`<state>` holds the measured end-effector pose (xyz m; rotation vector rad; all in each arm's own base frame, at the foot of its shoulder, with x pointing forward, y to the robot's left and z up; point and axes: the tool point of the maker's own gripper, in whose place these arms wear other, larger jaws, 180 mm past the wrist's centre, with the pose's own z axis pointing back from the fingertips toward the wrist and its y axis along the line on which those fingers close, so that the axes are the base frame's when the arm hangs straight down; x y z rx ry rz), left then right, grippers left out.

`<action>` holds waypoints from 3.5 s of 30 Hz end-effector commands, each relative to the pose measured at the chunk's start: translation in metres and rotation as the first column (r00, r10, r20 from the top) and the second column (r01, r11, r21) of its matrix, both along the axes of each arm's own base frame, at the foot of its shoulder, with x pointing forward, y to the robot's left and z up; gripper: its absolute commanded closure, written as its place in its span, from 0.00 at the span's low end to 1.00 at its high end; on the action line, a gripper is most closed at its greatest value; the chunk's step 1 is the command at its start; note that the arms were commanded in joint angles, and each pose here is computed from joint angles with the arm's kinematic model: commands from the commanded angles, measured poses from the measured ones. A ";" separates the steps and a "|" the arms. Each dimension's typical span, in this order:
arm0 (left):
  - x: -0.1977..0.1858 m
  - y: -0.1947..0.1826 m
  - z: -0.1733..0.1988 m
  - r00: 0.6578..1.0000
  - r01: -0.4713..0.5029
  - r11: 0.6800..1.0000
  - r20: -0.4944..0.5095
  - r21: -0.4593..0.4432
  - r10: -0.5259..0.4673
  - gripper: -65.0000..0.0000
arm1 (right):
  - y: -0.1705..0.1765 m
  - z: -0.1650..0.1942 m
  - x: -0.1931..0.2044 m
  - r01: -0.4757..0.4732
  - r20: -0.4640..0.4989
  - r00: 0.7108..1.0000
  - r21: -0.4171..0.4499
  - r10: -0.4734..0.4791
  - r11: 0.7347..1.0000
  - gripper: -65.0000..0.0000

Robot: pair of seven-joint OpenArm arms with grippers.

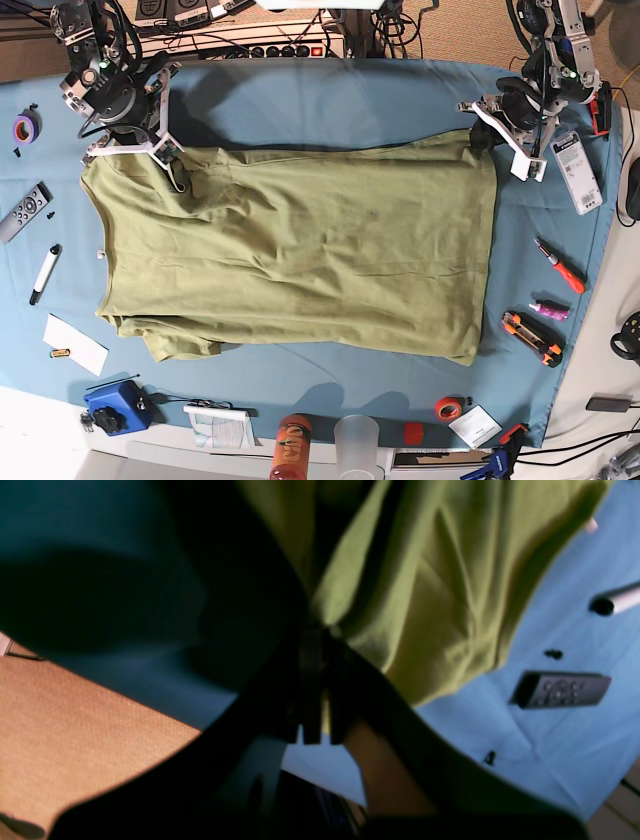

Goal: Layout the t-shirt on the table in an organized manner, then fold the t-shirt properly
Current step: 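Pull the shoulder edge outward with the right gripper, stretching the shirt, then pull the shoulder edge with both grippers away from the hem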

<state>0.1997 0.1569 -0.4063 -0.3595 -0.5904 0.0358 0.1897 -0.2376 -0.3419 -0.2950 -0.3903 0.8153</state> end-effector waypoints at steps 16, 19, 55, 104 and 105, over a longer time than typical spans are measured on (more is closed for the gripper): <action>-0.015 0.003 -0.011 0.997 0.019 0.999 -0.075 0.029 -0.017 1.00 | -0.023 0.036 0.018 0.073 0.095 0.992 0.117 -0.085 0.990 1.00; -0.014 0.002 -0.011 0.997 0.018 0.999 -0.074 0.028 -0.016 1.00 | -0.018 0.037 0.016 0.057 0.082 0.994 0.149 -0.069 0.987 1.00; -0.037 0.007 -0.023 0.987 0.040 0.997 -0.161 0.064 -0.029 1.00 | -0.063 0.039 -0.032 0.195 0.000 0.980 0.127 -0.197 0.973 1.00; -0.050 0.071 0.017 0.989 -0.139 0.990 -0.051 -0.004 0.139 1.00 | -0.049 0.046 -0.016 0.245 0.083 0.951 0.385 -0.298 0.890 1.00; -0.045 0.071 0.019 0.990 -0.139 0.990 -0.037 -0.006 0.139 1.00 | -0.053 0.045 -0.011 0.258 0.085 0.946 0.395 -0.314 0.882 1.00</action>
